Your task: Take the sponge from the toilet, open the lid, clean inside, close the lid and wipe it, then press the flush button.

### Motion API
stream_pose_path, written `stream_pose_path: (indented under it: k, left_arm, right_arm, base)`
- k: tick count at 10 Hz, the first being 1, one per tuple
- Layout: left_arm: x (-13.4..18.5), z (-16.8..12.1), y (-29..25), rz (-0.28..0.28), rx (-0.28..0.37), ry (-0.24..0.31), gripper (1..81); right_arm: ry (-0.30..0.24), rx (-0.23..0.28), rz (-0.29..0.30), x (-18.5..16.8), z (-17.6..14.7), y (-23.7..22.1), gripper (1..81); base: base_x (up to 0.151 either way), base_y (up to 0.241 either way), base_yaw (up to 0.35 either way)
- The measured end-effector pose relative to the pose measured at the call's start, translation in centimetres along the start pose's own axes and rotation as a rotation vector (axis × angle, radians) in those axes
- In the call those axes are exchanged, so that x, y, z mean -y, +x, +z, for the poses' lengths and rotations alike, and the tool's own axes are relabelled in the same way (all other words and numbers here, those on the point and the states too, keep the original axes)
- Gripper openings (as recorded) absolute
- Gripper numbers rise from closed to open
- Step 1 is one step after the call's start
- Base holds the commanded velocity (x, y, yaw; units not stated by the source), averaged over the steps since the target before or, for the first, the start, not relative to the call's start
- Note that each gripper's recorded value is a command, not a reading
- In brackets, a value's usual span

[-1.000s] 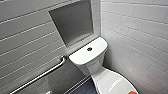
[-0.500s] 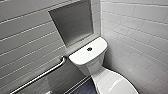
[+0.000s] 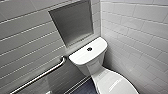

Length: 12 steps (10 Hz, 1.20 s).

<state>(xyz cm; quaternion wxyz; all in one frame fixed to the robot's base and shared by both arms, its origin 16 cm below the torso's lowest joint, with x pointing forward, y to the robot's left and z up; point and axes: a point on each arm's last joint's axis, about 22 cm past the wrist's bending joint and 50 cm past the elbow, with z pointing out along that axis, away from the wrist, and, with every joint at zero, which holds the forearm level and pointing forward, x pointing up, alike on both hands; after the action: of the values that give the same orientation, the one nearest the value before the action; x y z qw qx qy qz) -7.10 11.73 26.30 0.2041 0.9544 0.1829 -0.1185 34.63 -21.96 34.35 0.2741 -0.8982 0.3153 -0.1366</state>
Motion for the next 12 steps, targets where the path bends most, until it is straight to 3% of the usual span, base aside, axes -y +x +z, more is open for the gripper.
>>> stream_pose_path:
  k: [1,4,7,10,12]
  left_arm:
    - [0.0,0.0,0.0,0.003,0.000,0.000,81.1]
    - [0.0,0.0,0.0,0.010,0.000,0.001,81.1]
    - [0.2,0.0,0.0,0.010,0.001,0.005,81.1]
    - [0.1,0.3,0.0,0.009,0.001,0.014,81.1]
    - [0.2,0.3,0.0,0.009,0.001,0.016,81.1]
  right_arm:
    - [0.027,0.003,0.001,1.4,0.7,0.5,1.0]
    - [0.186,0.022,-0.022,10.2,4.6,4.0,1.0]
    - [0.299,0.145,-0.073,17.4,7.9,3.8,1.0]
    - [0.304,0.237,-0.160,20.3,13.7,4.7,1.0]
    - [0.304,0.263,-0.235,22.5,17.6,6.5,1.0]
  base:
    - [0.000,0.000,0.000]
    - [0.000,0.000,0.000]
    - [0.000,0.000,0.000]
    - [0.000,0.000,0.000]
    - [0.000,0.000,0.000]
